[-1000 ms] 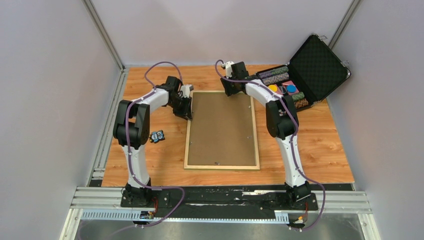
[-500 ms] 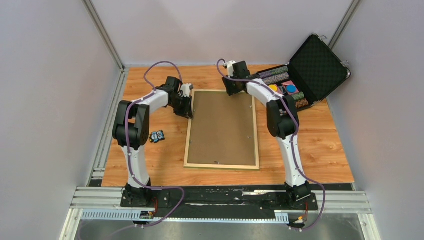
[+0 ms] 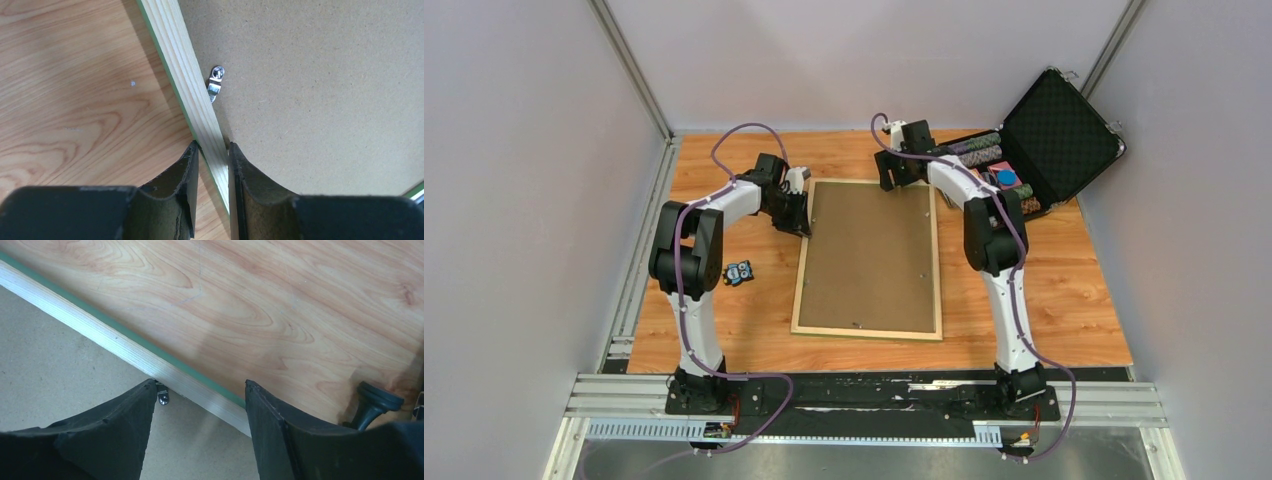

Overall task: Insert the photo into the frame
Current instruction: Install the photo frame at the center of the board, then move the photo frame to the center of the board.

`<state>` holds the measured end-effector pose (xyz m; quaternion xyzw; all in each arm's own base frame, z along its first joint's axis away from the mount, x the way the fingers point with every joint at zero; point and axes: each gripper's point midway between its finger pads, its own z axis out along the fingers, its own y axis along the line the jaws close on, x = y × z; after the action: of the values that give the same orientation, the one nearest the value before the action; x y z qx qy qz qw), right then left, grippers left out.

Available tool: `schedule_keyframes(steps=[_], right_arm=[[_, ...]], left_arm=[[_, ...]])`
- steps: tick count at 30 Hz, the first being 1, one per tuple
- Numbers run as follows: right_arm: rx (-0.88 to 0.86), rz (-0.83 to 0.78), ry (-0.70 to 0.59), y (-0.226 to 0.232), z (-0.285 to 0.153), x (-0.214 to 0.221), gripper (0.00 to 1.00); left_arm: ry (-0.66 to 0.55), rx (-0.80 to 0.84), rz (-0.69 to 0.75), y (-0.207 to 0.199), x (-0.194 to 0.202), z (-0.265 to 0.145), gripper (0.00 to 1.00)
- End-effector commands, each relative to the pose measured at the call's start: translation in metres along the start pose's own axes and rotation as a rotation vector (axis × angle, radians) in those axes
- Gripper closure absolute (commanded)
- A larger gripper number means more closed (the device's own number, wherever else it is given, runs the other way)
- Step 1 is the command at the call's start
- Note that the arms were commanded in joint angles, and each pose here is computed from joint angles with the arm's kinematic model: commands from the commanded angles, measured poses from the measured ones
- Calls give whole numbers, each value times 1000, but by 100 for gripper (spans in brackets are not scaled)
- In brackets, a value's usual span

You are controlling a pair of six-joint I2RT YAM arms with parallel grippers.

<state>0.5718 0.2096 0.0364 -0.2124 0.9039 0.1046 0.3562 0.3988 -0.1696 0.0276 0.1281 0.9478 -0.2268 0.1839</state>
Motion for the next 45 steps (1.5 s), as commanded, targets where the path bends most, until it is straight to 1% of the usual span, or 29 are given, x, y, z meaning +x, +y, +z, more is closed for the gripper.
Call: schedule_keyframes(steps=[1,8,12,19,24,29,31,35,38,40,42,45], right_arm=[[49,68,49,-27,-26,12,33],[-9,69,-10,-13,-60,-10,31],[-34,63,-32,-7,-73,-17,29],[-54,41,-23,1,-94,-7,28],[-50,39,12,5,-110,16,29],[-38,48,84,7,-119,55,30],[-53,57,125,12,-122,77,31],[-82,75,171,21,-125,104,33],[-98,84,193,25,-125,116,37],[-119,95,204,29,-123,121,43],[-133,102,207,31,-119,122,51],[-145,101,201,32,-116,117,67]], left_arm=[[77,-89,-30,24,25,-1,100],[52,-99,-67,33,23,-5,100],[52,-95,-84,36,24,-5,100],[39,-101,-110,43,25,-8,100],[27,-103,-133,48,27,-11,100],[20,-107,-142,51,29,-14,100],[6,-111,-146,53,27,-17,100],[-12,-118,-159,56,27,-22,100],[-12,-113,-170,57,28,-22,100],[-9,-107,-174,57,28,-22,100],[-9,-103,-174,57,28,-23,100],[-12,-103,-172,57,27,-24,100]])
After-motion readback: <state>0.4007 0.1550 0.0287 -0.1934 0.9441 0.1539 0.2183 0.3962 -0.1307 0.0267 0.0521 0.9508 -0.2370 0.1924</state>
